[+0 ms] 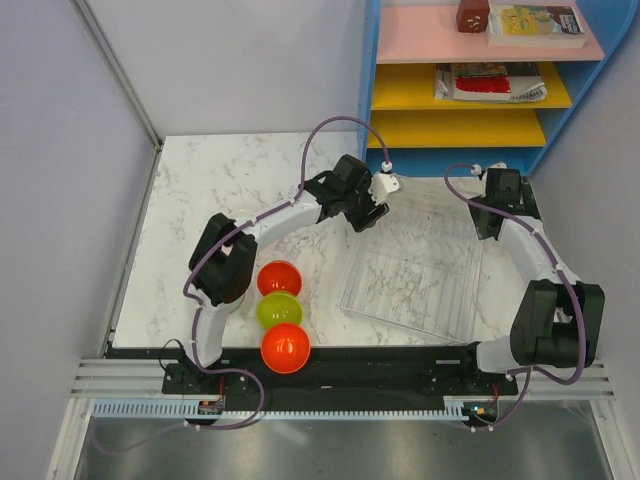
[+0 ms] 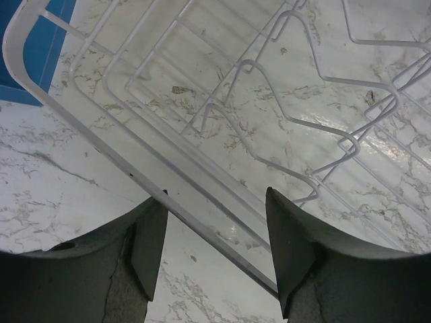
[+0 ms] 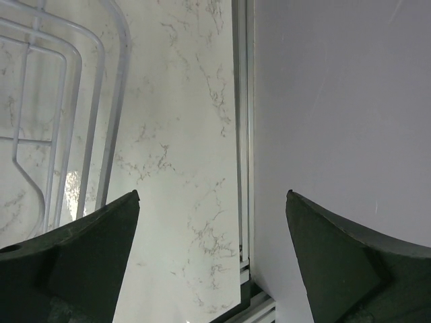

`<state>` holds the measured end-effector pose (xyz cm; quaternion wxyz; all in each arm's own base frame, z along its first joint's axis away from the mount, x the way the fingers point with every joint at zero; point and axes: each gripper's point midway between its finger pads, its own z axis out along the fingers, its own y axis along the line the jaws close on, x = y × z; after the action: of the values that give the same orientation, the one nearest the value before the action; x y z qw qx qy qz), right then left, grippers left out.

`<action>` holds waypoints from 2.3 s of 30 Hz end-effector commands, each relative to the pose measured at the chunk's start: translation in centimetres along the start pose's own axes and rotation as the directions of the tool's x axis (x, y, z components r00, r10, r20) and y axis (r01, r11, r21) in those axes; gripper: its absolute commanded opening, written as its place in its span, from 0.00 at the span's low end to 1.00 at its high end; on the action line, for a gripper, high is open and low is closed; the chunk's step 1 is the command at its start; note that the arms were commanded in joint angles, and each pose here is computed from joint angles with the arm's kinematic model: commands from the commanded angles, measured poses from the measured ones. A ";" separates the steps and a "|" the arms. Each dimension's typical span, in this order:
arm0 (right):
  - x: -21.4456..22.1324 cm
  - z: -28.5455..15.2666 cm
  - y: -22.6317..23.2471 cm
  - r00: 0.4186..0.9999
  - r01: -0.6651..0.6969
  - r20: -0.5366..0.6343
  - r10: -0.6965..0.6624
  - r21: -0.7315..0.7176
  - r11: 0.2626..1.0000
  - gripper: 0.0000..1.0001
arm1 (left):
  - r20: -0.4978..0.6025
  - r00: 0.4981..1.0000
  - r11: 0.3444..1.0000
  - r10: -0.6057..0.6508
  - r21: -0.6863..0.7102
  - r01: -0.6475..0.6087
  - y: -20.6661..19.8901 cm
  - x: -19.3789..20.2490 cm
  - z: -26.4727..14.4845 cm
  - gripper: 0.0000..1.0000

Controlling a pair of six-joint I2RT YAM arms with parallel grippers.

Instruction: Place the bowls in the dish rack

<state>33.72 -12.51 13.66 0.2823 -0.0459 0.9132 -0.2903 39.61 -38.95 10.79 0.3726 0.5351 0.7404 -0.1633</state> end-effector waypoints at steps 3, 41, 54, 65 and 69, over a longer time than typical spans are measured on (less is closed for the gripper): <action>-2.4 0.8 1.7 0.999 -0.006 0.037 0.008 -0.048 0.999 0.98 | -0.101 0.995 0.999 0.001 0.033 0.003 -0.3 4.2 1.6 0.65; -9.4 -4.7 8.9 0.973 -0.087 0.177 0.146 -0.306 0.948 0.98 | -0.200 0.979 0.996 -0.042 0.068 0.057 -1.8 8.7 1.6 0.26; -1.3 -2.4 7.9 0.988 -0.147 0.000 0.153 -0.293 0.945 0.94 | -0.188 0.981 0.996 -0.045 0.065 0.058 -1.6 8.1 1.3 0.25; -0.6 -1.5 10.7 0.988 -0.154 -0.052 0.145 -0.379 0.912 0.58 | -0.186 0.982 0.997 -0.044 0.056 0.055 -1.3 7.6 1.0 0.25; -1.9 -2.1 10.4 0.985 -0.167 -0.023 0.172 -0.398 0.902 0.48 | -0.195 0.980 0.997 -0.039 0.054 0.050 -1.3 7.9 0.9 0.25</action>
<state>34.13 -3.66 10.37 0.2961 -0.0052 0.9494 -0.1040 40.81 -37.64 10.54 0.3901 0.5094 0.7507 -0.1576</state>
